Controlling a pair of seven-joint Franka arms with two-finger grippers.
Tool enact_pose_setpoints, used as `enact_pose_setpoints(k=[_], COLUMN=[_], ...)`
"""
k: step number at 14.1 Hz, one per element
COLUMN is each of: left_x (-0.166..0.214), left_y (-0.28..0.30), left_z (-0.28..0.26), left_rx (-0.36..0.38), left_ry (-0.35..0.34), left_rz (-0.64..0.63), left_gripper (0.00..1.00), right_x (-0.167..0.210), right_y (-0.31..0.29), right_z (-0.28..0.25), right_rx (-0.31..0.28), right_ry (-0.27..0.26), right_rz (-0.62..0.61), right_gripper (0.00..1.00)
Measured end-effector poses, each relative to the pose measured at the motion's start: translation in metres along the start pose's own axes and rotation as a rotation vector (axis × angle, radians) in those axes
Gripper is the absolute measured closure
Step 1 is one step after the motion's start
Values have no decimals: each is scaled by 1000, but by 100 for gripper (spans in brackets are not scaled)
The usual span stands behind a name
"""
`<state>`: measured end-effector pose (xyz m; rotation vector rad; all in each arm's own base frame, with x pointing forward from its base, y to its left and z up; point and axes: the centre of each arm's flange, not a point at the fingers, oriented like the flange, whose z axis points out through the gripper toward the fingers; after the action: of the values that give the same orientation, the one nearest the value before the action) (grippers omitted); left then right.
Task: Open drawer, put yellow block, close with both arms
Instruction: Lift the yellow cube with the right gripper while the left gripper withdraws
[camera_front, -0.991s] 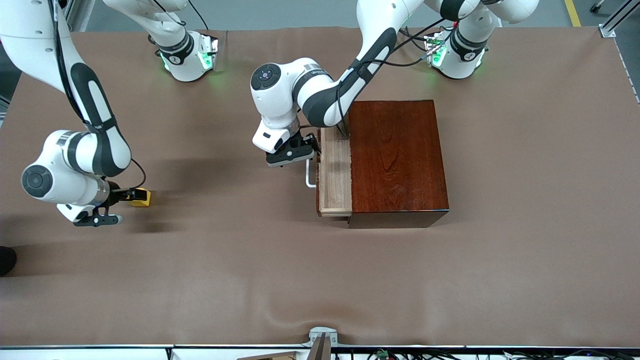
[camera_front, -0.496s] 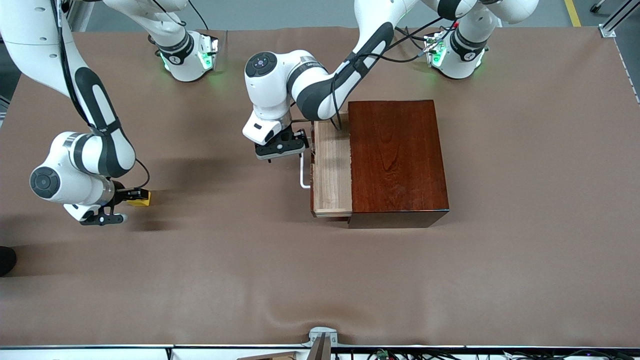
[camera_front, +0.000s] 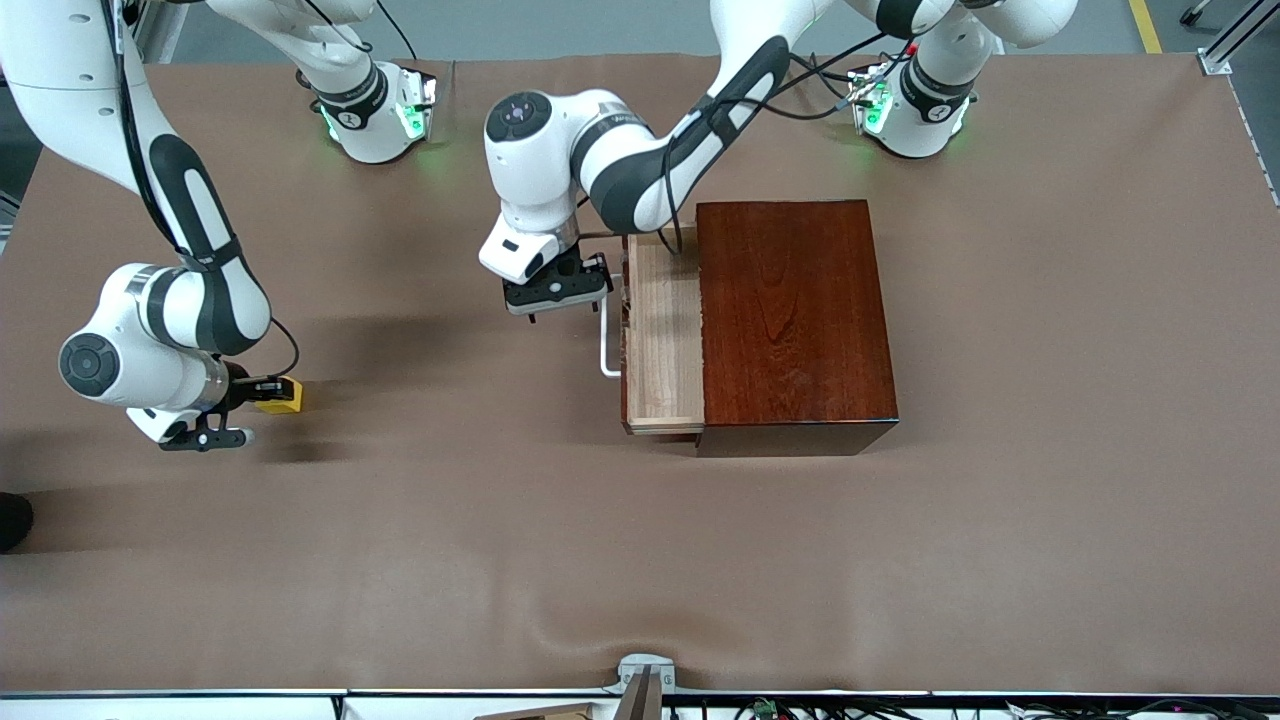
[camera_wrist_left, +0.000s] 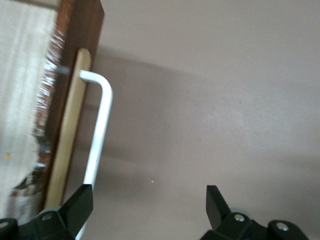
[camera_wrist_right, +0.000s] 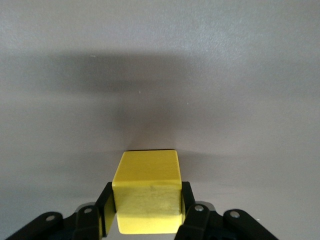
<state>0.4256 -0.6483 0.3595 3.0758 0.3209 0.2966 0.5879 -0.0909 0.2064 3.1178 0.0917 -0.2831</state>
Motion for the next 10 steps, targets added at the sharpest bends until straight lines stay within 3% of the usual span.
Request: enact_pose_setpoints(k=[4,7,10], left_x=[48,103,155], left_y=[-36,-99,-163], left_z=[-130,-200,-229], left_rx=[-26,33,80], left_ry=[31,18,0], left_rz=[-75,-124,-132], left_gripper=[0,0,0], right_x=[13,21,32], right_y=[16,31,24], right_z=[-31,-76,-130], right_rx=[-13,-2,3], right_ry=[59,41,36], right_rz=[-50,-44,-60], right_gripper=[45,45,45])
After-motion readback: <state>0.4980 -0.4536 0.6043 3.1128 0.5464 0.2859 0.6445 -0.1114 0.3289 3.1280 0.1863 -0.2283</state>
